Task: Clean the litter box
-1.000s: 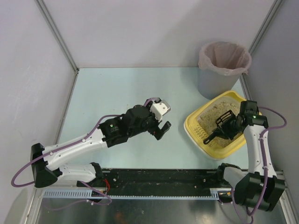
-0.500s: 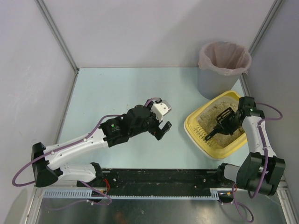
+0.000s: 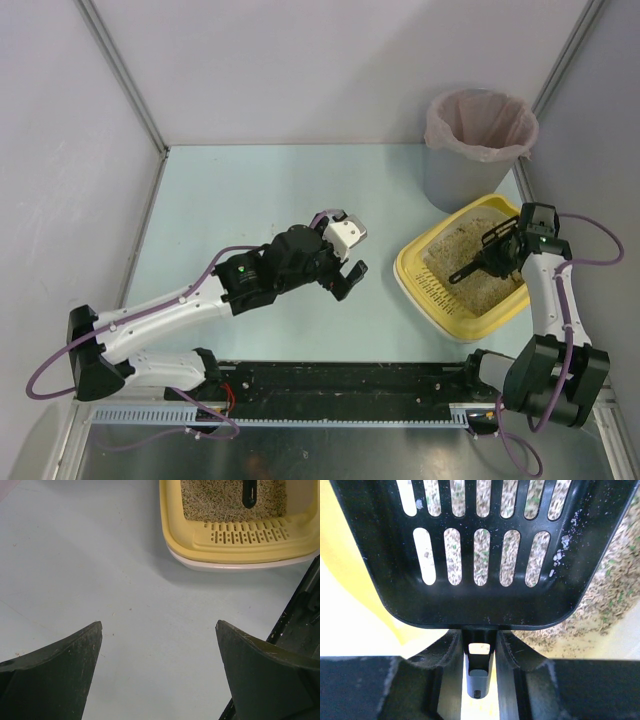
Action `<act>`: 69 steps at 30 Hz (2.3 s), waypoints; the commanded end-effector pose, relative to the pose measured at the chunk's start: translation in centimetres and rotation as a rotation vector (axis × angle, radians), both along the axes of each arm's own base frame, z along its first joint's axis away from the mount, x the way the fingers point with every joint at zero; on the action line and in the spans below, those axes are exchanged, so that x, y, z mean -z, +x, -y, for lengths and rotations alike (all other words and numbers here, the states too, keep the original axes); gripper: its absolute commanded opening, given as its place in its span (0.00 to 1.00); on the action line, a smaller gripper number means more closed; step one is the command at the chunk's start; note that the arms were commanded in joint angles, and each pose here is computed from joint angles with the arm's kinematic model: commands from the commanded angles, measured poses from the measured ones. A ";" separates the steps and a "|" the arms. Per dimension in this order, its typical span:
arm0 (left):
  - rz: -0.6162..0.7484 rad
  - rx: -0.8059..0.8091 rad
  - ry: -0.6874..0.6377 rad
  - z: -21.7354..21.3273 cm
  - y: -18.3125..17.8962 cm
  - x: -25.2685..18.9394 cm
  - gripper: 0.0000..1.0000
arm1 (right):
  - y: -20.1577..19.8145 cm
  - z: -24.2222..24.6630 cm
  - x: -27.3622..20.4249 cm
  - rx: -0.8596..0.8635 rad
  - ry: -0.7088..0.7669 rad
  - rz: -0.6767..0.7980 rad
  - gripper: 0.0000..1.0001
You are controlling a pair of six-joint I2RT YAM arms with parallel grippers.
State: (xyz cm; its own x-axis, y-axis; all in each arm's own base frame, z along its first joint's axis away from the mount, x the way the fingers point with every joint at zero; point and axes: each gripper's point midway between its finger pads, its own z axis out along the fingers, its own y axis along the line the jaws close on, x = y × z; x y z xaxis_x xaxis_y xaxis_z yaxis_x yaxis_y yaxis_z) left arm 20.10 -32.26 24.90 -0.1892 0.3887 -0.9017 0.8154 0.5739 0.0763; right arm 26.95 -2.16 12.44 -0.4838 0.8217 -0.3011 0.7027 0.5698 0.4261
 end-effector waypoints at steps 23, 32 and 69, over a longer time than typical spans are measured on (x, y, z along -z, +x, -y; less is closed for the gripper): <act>0.021 0.026 -0.069 0.3 -0.5 -2.3 1.00 | -0.7 1.5 1.2 0.133 -0.302 0.059 0.00; 0.012 0.034 -0.069 0.5 -0.7 -2.1 1.00 | -2.3 0.0 1.1 0.117 -0.309 0.037 0.00; -0.010 0.059 -0.051 1.2 -0.9 -1.1 1.00 | 2.8 0.8 4.8 -0.145 -0.220 -0.182 0.00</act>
State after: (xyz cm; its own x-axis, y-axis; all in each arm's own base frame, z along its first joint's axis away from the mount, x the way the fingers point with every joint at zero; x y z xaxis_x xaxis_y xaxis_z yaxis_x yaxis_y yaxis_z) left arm 19.40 -32.73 24.87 -0.1972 0.3828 -0.9025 0.8374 0.5444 0.0480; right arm 28.06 -2.69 7.44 -0.5856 0.7177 -0.3768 0.7129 0.6772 0.1821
